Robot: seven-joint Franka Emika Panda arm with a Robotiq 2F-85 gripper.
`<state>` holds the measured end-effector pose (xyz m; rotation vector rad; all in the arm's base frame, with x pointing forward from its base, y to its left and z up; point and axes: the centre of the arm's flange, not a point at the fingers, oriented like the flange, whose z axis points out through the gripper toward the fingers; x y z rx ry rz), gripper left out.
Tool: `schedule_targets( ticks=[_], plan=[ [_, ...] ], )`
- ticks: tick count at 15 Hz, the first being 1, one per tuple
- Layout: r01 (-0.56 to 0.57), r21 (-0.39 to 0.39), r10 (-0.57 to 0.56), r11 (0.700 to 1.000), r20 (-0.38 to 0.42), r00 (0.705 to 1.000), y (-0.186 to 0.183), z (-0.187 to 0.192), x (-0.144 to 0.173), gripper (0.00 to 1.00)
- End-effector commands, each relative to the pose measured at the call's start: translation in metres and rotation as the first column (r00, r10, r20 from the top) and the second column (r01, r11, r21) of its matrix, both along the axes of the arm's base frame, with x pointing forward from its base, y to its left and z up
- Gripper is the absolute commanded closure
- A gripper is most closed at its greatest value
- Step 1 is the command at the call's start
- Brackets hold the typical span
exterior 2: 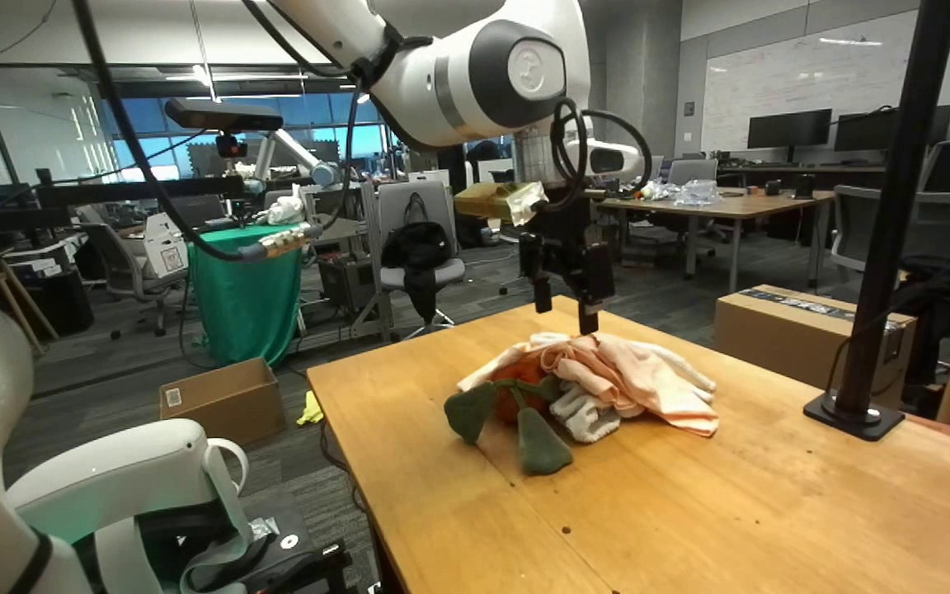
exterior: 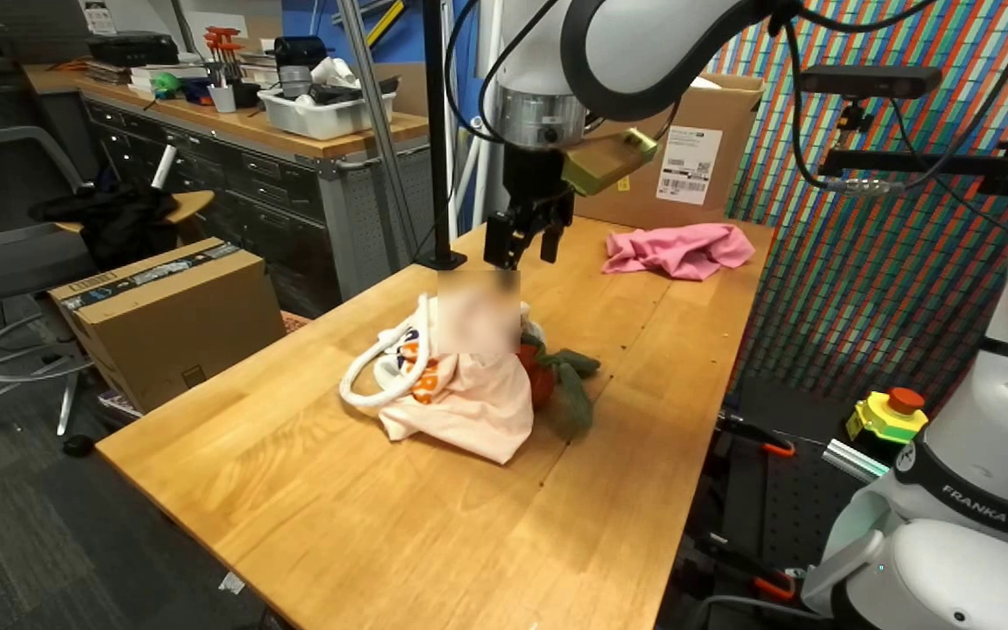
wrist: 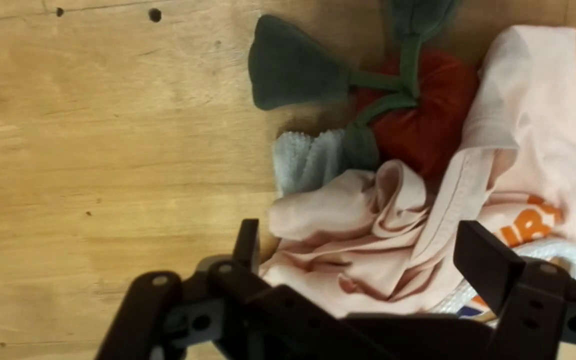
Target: Separate the clothes, rope and plush toy on the table
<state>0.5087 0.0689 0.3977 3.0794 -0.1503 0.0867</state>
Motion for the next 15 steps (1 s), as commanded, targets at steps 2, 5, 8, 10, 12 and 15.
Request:
schedule_targets(
  ticks=[2, 5, 8, 10, 12, 15],
  plan=[
    [-0.242, 0.026, 0.243, 0.97, -0.083, 0.967, 0.022, -0.025, 0.029, 0.0],
    [-0.393, 0.02, 0.392, 0.919, -0.128, 0.911, 0.028, -0.041, 0.041, 0.0],
    [-0.52, -0.009, 0.512, 0.854, -0.166, 0.843, 0.029, -0.053, 0.052, 0.0],
    [-0.564, -0.039, 0.551, 0.825, -0.17, 0.817, 0.028, -0.057, 0.058, 0.0],
    [-0.591, -0.054, 0.576, 0.805, -0.165, 0.8, 0.027, -0.058, 0.063, 0.0],
    [-0.597, -0.052, 0.587, 0.801, -0.134, 0.799, 0.026, -0.056, 0.069, 0.0]
  ],
)
